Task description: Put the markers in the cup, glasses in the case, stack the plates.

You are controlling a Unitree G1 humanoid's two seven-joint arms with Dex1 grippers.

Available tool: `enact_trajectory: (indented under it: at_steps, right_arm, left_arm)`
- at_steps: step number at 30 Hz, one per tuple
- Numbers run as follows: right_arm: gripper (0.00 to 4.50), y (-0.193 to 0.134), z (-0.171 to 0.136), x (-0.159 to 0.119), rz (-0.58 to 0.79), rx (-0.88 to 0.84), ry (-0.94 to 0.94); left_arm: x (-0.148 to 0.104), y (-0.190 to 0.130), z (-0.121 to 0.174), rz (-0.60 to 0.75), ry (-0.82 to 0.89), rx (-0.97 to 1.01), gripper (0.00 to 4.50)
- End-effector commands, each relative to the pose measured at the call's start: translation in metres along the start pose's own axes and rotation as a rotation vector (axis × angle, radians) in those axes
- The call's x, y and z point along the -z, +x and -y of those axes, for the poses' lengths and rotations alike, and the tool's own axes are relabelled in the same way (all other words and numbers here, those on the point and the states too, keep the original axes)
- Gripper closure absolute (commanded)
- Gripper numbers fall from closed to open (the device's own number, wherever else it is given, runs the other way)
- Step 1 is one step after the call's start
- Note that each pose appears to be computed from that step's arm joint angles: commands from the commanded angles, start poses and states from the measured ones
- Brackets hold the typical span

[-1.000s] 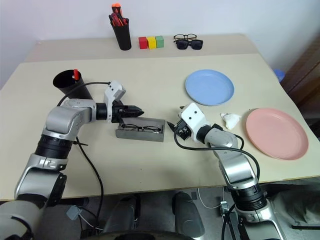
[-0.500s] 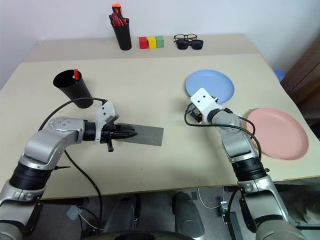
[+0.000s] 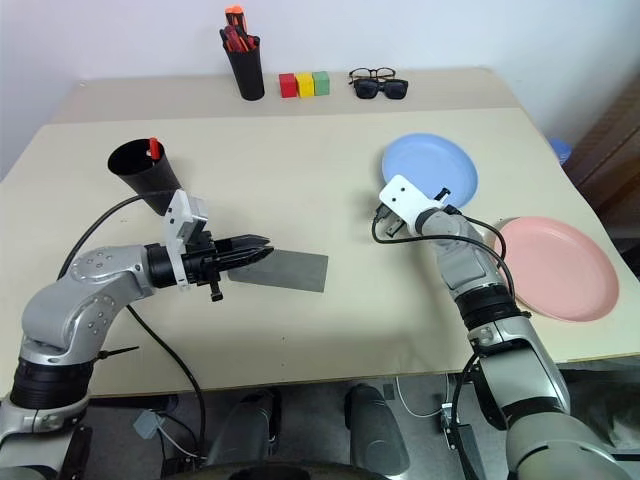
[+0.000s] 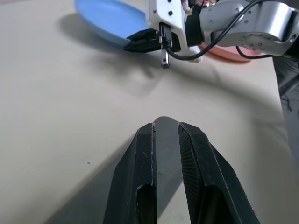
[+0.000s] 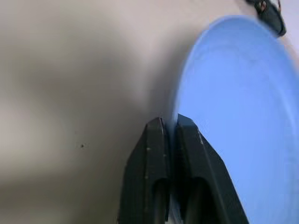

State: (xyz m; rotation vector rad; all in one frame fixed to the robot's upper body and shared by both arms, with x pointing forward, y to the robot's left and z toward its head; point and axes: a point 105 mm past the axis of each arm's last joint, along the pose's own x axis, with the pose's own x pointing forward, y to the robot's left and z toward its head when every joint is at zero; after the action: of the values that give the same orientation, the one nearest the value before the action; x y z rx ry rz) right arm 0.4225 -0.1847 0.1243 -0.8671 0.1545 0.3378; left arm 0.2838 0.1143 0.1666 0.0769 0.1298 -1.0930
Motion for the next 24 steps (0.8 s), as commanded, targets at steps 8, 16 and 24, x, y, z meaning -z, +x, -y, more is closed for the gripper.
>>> enact_trajectory:
  at_steps: [8, 16, 24]
  right_arm:
    - [4.48, -0.106, 0.053, 0.002, 0.013, 0.187, -0.074]
    - [4.48, -0.176, 0.042, 0.055, -0.237, 0.242, 0.053]
    - [0.93, -0.158, 0.032, 0.043, -0.186, 0.177, 0.074]
  left_arm:
    - [-0.004, 0.037, 0.010, 0.072, 0.044, 0.101, 3.77]
    - [0.007, 0.070, 0.008, 0.066, 0.073, 0.237, 3.77]
    - [0.007, 0.067, 0.006, 0.079, 0.079, 0.201, 3.77]
